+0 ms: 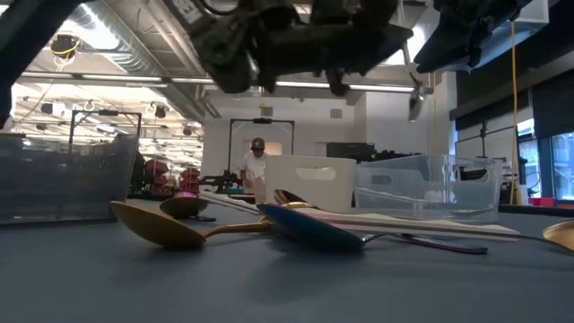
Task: Sort silverware by color (type)
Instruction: Put the green spoon into the transparent bin
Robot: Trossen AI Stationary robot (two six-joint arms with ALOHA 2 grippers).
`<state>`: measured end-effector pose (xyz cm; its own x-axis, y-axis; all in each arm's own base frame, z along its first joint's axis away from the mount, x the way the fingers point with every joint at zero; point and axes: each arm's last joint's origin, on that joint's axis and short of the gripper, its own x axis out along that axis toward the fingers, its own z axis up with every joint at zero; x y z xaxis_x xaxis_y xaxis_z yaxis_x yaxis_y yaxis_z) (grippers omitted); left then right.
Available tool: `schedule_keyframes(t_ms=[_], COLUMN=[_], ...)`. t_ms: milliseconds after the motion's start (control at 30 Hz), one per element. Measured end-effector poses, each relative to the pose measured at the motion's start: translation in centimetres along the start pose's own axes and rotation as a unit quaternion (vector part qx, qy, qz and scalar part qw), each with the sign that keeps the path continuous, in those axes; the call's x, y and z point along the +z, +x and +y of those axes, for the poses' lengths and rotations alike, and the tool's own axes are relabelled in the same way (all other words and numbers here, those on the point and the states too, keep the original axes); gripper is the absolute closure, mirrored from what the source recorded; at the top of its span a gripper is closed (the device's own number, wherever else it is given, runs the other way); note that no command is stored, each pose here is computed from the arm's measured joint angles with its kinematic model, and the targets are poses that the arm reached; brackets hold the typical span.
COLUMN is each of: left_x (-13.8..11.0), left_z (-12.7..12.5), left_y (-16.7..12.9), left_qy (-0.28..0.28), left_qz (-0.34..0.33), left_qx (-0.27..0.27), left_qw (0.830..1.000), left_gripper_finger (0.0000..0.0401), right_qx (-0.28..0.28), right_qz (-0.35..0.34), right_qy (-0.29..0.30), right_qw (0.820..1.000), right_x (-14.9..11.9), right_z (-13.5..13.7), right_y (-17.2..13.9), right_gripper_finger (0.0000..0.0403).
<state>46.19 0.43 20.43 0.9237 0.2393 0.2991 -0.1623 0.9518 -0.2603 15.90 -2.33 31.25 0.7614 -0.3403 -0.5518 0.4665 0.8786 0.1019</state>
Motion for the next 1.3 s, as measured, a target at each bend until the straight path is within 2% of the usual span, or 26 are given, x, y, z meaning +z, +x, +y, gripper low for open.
schedule_keyframes(t_ms=[233, 467, 733, 900, 1300], left_x=[-1.9, -4.5, -5.3, -5.9, -5.9], left_z=[1.3, 3.2, 3.8, 3.9, 4.0], left_y=[1.9, 1.9, 1.8, 1.6, 1.6], left_qy=[-0.036, -0.061, -0.046, -0.036, -0.035], left_qz=[0.003, 0.053, 0.099, 0.130, 0.131], left_qx=[0.069, 0.122, 0.140, 0.147, 0.148], left_qw=[0.997, 0.989, 0.984, 0.980, 0.980], left_gripper_finger=[0.0371, 0.0371, 0.0364, 0.0337, 0.0273], right_qx=[0.043, 0.053, 0.054, 0.053, 0.052], right_qz=[0.000, -0.016, -0.015, -0.015, -0.010], right_qy=[-0.011, -0.019, -0.020, -0.020, -0.021], right_qw=[0.999, 0.998, 0.998, 0.998, 0.998], right_x=[0.0, 0.0, 0.1, 0.1, 0.0], right_z=[0.1, -0.1, -0.1, -0.1, -0.1], right_y=[-0.6, -1.4, -1.3, -1.3, -1.3], right_gripper_finger=[0.0253, 0.0253, 0.0253, 0.0253, 0.0253])
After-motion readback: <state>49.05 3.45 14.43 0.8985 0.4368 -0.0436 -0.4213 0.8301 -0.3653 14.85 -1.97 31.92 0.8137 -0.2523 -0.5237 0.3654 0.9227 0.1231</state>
